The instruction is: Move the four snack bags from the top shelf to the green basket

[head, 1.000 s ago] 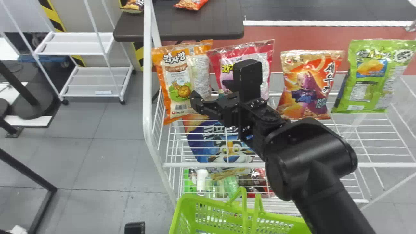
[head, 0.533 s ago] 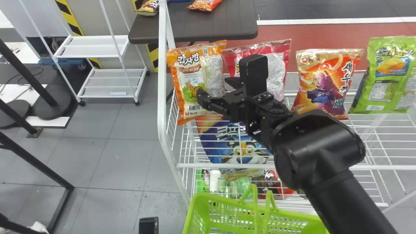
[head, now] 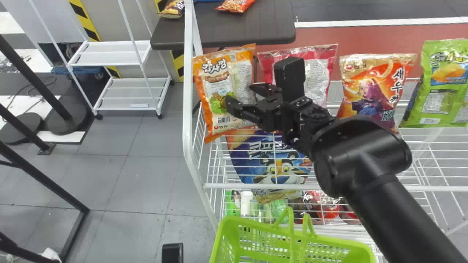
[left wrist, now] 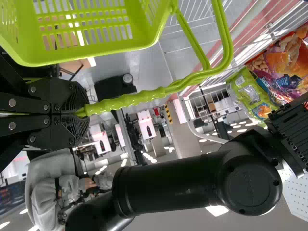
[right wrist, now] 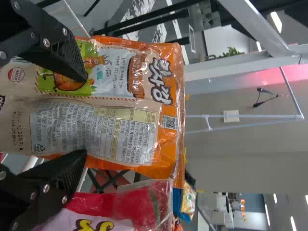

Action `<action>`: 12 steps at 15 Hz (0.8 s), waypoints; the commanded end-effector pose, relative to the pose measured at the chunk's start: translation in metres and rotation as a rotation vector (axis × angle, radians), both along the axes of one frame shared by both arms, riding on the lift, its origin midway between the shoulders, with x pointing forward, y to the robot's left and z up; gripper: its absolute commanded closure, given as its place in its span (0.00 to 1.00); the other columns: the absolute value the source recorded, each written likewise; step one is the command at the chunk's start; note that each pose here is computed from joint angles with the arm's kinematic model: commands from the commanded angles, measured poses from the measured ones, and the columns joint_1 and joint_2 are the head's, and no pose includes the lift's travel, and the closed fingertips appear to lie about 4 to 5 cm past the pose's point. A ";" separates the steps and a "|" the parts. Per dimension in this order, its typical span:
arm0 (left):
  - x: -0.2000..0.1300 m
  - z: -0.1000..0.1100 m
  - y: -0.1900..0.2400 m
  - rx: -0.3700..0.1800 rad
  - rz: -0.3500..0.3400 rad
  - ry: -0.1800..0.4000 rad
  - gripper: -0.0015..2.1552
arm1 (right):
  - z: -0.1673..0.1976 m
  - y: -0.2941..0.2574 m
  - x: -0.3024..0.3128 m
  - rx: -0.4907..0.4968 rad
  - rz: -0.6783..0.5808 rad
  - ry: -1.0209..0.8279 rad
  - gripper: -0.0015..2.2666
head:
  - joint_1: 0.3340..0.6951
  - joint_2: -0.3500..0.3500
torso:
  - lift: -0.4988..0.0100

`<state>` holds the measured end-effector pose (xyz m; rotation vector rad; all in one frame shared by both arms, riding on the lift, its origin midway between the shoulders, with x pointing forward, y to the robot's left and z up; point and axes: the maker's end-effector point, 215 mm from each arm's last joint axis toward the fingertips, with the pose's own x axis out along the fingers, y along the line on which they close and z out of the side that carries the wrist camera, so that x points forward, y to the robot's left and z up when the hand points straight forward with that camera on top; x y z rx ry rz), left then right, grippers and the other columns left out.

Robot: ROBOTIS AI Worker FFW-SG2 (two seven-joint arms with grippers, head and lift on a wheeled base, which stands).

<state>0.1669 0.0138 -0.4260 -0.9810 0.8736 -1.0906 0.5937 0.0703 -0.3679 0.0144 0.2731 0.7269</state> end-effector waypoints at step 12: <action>-0.002 0.011 -0.001 -0.017 -0.004 -0.014 0.66 | 0.017 0.025 -0.072 0.054 0.058 0.012 0.89 | 1.00 0.74 | 0.98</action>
